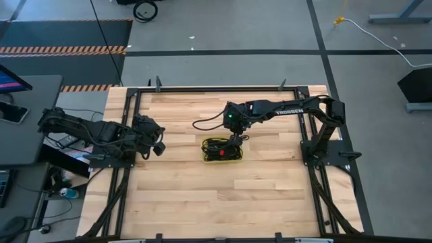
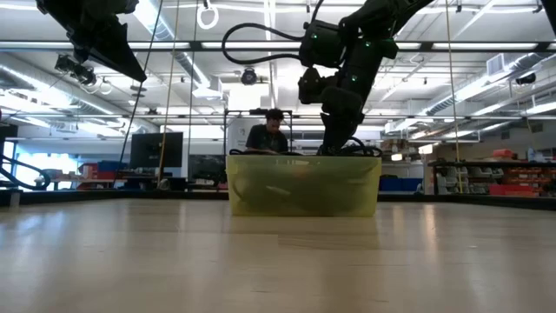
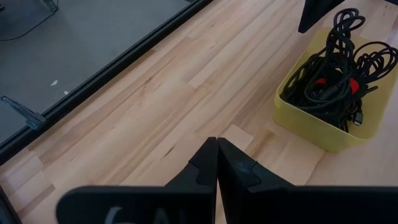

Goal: Pick and place USB-C Cables
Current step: Adjust the yellow bin, then return to Home Position

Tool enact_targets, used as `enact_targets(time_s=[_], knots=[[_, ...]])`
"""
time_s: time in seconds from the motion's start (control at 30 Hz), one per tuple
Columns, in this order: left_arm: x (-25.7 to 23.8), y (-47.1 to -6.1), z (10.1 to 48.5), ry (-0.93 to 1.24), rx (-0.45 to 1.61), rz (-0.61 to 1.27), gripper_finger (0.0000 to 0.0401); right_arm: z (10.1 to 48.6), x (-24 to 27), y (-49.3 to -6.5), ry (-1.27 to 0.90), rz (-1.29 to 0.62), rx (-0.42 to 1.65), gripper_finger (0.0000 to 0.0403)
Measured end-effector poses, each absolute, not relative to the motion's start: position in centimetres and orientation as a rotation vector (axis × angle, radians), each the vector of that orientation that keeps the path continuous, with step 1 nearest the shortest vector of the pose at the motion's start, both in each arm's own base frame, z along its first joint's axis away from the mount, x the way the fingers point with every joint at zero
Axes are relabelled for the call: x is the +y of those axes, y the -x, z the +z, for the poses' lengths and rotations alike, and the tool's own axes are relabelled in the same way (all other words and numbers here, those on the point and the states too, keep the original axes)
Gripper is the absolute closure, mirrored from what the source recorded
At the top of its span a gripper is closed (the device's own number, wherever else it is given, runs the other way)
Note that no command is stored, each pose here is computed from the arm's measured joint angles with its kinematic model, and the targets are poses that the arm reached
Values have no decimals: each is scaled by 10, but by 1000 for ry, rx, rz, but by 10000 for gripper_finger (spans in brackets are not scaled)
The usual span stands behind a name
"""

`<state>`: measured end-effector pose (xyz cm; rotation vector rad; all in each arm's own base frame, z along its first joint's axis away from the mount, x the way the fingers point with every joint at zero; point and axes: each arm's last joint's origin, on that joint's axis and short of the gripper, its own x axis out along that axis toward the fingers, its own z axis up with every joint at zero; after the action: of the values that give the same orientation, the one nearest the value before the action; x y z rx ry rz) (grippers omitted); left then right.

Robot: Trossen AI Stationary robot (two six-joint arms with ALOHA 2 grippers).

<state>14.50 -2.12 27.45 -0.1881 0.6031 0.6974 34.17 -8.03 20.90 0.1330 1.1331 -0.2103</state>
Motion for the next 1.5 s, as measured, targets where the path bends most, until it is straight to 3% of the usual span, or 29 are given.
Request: enact_targets(time_s=[0.4,1.23,1.5], knots=[[-21,-145,274,189,603,697,393,209,-73,-343,-68,-262,1138,403],[-21,-145,274,151,617,685,393,213,-77,-350,-127,-142,1045,403],[-20,-143,272,100,649,683,393,248,-65,-347,-159,-119,870,403]])
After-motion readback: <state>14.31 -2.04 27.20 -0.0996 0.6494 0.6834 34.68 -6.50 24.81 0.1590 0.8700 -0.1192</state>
